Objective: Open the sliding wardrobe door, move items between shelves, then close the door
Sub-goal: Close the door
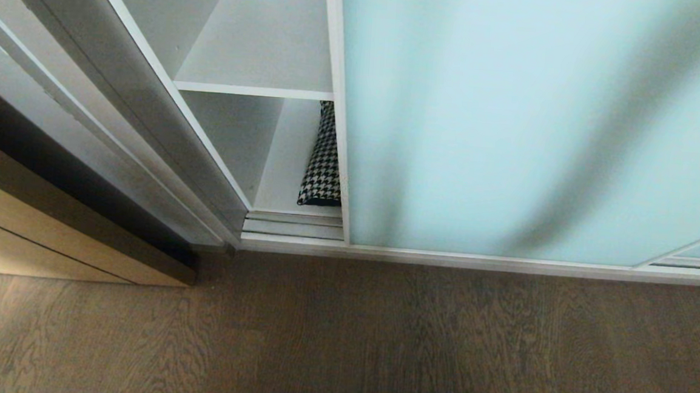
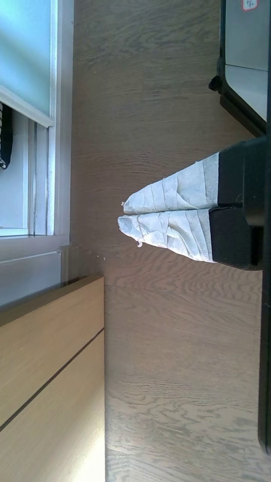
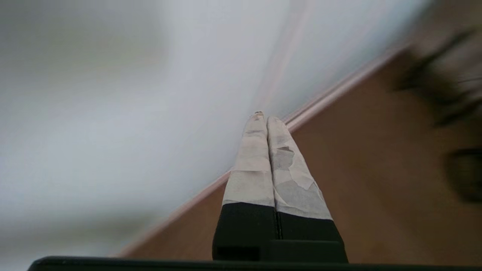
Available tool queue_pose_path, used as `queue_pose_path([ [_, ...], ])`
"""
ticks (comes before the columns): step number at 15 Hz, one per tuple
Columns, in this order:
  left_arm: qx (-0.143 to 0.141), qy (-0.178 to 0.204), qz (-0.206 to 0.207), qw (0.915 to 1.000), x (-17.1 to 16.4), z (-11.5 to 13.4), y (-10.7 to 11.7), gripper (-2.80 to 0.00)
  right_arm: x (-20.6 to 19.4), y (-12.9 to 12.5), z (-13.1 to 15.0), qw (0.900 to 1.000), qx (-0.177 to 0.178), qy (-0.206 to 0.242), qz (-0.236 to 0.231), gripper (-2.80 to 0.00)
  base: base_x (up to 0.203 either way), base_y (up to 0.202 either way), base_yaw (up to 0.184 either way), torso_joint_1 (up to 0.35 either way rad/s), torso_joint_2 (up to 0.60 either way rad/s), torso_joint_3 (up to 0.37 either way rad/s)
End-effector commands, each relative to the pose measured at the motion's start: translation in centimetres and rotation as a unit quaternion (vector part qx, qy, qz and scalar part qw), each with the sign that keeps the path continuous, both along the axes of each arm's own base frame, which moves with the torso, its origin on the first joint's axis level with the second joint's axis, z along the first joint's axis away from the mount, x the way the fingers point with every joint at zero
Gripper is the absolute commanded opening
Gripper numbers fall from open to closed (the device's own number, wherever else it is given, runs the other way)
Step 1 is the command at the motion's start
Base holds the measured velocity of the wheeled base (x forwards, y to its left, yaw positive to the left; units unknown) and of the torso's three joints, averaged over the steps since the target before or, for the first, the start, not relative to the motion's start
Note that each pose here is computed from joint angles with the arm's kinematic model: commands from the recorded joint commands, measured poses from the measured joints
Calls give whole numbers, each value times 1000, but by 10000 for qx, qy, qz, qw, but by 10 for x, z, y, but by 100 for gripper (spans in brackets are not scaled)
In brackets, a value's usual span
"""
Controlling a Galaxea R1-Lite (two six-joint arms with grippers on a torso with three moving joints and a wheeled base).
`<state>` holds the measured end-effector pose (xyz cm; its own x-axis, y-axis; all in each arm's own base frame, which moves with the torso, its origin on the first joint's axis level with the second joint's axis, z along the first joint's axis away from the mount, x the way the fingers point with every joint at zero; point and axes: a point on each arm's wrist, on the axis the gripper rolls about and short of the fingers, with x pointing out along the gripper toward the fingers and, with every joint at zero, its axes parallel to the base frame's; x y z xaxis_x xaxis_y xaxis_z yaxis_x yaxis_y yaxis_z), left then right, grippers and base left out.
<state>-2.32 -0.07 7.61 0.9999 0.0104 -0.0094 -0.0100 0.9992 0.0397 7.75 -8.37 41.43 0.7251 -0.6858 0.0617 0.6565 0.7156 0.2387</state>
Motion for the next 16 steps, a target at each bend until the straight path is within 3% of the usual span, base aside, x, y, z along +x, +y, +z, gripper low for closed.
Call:
queue_pose_path([
  [1,0,7,2,10000,0,0,0,-280,18,-63,-1,9967,47,83,-809,-280,0,0,0,0,0,0],
  [4,0,7,2,10000,0,0,0,-280,20,-118,-1,9889,-365,-59,-1437,-280,0,0,0,0,0,0],
  [8,0,5,2,10000,0,0,0,-280,22,-177,0,9792,-774,-220,-1865,-280,0,0,0,0,0,0],
  [12,0,6,2,10000,0,0,0,-280,37,-224,-1,9808,-842,-247,-1742,-280,0,0,0,0,0,0],
  [16,0,-1,2,10000,0,0,0,-280,45,-252,-23,9932,-627,-38,-982,-280,0,0,0,0,0,0],
])
